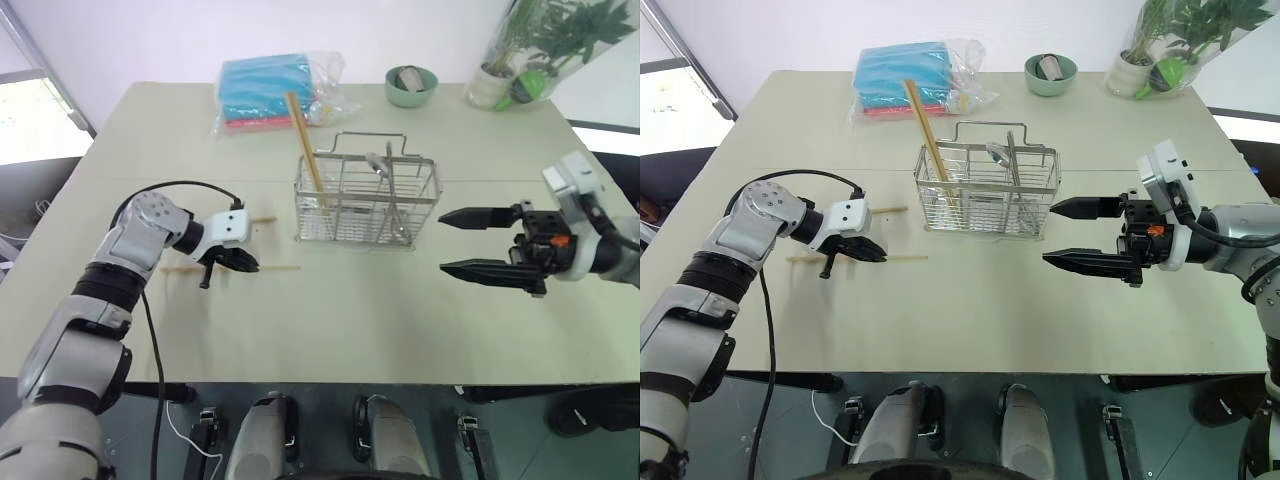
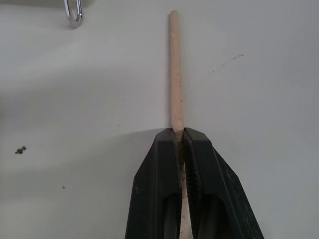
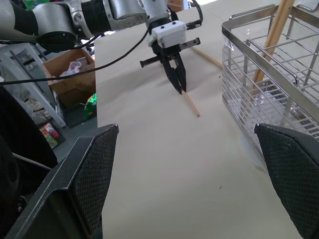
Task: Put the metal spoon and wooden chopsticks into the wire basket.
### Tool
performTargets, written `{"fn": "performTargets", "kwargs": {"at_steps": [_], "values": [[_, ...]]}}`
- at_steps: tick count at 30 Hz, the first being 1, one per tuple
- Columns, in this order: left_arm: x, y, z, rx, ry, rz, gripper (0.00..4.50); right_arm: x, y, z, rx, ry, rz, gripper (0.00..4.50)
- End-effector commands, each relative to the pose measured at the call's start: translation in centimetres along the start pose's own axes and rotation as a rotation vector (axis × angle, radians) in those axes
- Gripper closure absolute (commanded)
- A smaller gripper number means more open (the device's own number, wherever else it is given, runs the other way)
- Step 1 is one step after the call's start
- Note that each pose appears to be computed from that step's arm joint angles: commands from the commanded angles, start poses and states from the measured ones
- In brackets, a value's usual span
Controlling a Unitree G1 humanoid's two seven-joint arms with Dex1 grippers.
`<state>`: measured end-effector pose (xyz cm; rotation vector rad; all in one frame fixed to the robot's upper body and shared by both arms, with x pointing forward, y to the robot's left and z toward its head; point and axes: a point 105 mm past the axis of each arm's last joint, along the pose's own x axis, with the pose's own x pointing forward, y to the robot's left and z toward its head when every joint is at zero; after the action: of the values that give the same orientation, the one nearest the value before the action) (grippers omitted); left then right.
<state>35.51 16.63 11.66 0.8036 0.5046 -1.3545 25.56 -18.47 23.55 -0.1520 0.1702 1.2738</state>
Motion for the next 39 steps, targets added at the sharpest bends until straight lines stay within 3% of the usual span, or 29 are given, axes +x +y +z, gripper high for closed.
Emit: {"fn": "performTargets", "kwargs": {"at_steps": [1, 7, 9, 13, 16, 21, 23, 26, 39], "values": [[-0.9, 0.9, -0.2, -0.039, 0.006, 0.073, 4.48, -0.3, 0.3, 1.1, -0.058, 0.002, 0.005, 0.0], [-5.8, 2.4, 0.9, -0.093, -0.116, 0.277, 4.48, -0.3, 0.3, 0.8, -0.059, 0.014, 0.004, 0.0], [-8.5, 3.6, 2.0, -0.146, -0.22, 0.402, 4.48, -0.3, 0.4, 0.8, -0.06, 0.016, 0.007, 0.0], [-14.6, 6.2, 6.2, -0.225, -0.527, 0.68, 4.48, -0.4, 0.2, 1.0, -0.068, 0.019, 0.001, 0.0], [-19.5, 7.7, 11.0, -0.29, -0.864, 0.839, 4.48, -0.7, -0.1, 1.3, -0.07, 0.018, -0.007, 0.0], [-23.8, 9.0, 18.3, -0.415, -1.402, 0.872, 4.48, -0.8, -0.8, 2.1, -0.063, -0.01, -0.03, 0.0], [-22.9, 9.7, 20.3, -0.486, -1.515, 0.819, 4.48, -0.7, -0.8, 2.2, -0.062, -0.015, -0.031, 0.0], [-19.8, 10.1, 21.9, -0.524, -1.533, 0.739, 4.48, -0.6, -0.8, 2.3, -0.065, -0.018, -0.033, 0.0], [-7.0, 10.6, 21.4, -0.545, -1.317, 0.643, 4.48, -1.1, -0.4, 2.6, -0.049, -0.063, -0.096, 0.0]]}}
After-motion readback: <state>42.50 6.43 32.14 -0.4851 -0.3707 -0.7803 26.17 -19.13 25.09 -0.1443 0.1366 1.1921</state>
